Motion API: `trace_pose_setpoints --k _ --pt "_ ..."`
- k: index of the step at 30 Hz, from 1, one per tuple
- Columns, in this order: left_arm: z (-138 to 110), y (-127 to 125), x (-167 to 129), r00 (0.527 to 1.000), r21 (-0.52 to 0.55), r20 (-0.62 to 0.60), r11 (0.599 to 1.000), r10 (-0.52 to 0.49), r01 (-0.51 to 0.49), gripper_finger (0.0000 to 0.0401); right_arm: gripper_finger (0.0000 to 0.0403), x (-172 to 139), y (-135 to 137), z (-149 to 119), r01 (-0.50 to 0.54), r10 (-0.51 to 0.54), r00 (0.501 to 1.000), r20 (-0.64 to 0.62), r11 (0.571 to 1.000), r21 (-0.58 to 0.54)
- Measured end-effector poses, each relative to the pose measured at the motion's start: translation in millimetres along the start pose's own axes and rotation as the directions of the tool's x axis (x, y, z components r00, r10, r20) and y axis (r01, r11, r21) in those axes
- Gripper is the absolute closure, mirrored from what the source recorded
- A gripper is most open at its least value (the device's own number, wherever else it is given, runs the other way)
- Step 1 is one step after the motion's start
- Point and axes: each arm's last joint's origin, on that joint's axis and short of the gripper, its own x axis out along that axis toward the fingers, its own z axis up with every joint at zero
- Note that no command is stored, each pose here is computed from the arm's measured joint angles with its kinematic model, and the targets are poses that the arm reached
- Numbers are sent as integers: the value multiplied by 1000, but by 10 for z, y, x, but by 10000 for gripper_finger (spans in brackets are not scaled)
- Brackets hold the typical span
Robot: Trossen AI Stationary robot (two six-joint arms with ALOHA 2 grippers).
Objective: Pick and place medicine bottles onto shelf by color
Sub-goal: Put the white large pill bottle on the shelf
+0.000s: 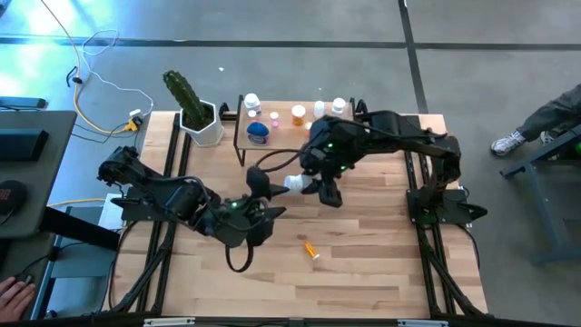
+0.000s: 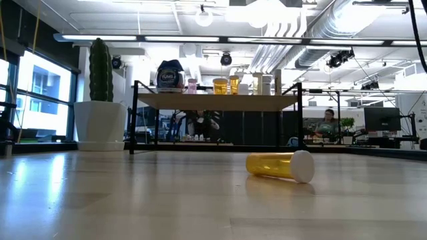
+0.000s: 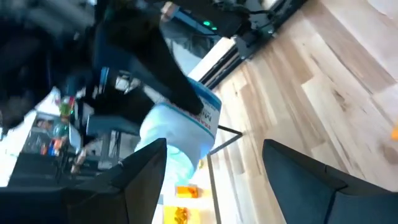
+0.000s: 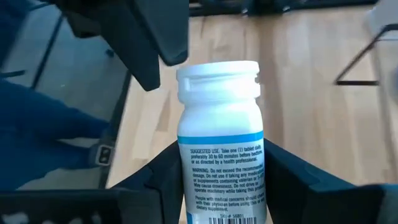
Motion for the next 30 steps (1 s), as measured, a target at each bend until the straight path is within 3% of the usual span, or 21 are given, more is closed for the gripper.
trace_pose_setpoints --k 7,13,18,21,23,26,30 --pt "-18 31 10 998 -163 -33 985 51 -55 149 243 -320 23 -53 170 -169 983 70 985 -21" --pt "-151 216 -135 998 -366 -32 929 46 -55 149 242 -735 68 -118 335 -322 927 192 942 -37" --pt "-448 314 -188 994 -537 -111 840 16 -74 149 242 -1210 112 -252 523 -500 811 303 853 9" --pt "-632 224 -163 988 -567 -152 818 7 -93 149 242 -1473 136 -356 598 -588 730 347 796 92" --pt "-747 152 -155 985 -592 -172 799 3 -106 149 242 -1576 146 -411 617 -617 702 356 776 130" --pt "-909 43 -134 982 -635 -190 762 4 -126 149 242 -1560 120 -490 660 -675 665 321 732 170" --pt "-1081 -79 -121 986 -681 -166 720 24 -132 149 242 -1315 32 -625 704 -739 620 265 672 229"
